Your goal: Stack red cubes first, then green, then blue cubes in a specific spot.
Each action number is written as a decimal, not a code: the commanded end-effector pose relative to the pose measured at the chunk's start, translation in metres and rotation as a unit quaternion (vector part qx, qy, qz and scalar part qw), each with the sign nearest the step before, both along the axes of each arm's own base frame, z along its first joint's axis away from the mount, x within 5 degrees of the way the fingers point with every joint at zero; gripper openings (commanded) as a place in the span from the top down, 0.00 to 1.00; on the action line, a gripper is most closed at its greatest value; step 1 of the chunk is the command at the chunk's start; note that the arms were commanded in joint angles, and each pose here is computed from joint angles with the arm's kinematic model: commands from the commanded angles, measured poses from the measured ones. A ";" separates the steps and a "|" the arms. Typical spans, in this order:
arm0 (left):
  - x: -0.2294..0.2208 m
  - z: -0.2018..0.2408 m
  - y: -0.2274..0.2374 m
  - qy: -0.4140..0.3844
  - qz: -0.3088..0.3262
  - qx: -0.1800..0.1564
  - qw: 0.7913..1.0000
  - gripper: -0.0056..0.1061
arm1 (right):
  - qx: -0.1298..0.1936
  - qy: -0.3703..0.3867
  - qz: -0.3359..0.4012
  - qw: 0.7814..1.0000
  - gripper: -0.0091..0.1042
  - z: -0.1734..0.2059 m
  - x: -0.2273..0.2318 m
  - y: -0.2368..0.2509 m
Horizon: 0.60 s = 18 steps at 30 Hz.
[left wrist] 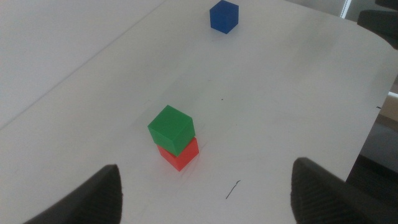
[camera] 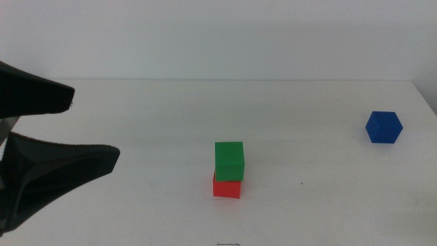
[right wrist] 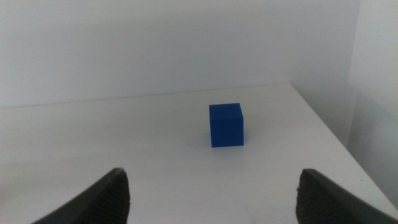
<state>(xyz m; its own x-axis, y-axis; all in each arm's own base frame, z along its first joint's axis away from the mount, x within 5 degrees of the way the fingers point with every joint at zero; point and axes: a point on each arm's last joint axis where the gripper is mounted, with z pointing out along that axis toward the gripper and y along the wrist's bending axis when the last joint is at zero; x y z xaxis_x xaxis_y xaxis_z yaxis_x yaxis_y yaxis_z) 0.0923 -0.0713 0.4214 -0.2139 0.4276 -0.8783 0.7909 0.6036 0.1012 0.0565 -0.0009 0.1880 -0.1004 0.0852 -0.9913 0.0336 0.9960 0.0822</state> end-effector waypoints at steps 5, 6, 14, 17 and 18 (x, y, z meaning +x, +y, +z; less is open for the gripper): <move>0.000 0.013 -0.002 -0.026 0.006 -0.039 0.999 0.12 | -0.009 -0.090 -0.007 0.996 0.09 0.025 -0.003 -0.001; 0.000 0.013 -0.002 -0.026 0.006 -0.039 0.999 0.12 | 0.000 -0.085 -0.006 0.996 0.09 0.028 -0.003 -0.001; 0.000 0.013 -0.002 -0.027 0.007 -0.040 0.999 0.12 | 0.019 0.046 0.010 0.999 0.09 0.093 0.014 0.002; 0.000 0.013 -0.002 -0.027 0.007 -0.040 0.999 0.12 | 0.031 0.134 0.023 0.990 0.09 0.127 0.034 0.004; 0.000 0.013 -0.002 -0.027 0.007 -0.040 0.999 0.12 | 0.034 0.159 0.027 0.986 0.09 0.137 0.041 0.004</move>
<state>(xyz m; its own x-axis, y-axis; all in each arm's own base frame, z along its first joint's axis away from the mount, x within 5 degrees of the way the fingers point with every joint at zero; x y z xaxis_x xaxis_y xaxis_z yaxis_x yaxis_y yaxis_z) 0.0923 -0.0713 0.4215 -0.2129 0.4277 -0.8785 0.7907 0.6036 0.1022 0.0851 0.0034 0.3023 -0.3930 0.1366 -0.9093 0.0195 0.9899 0.1403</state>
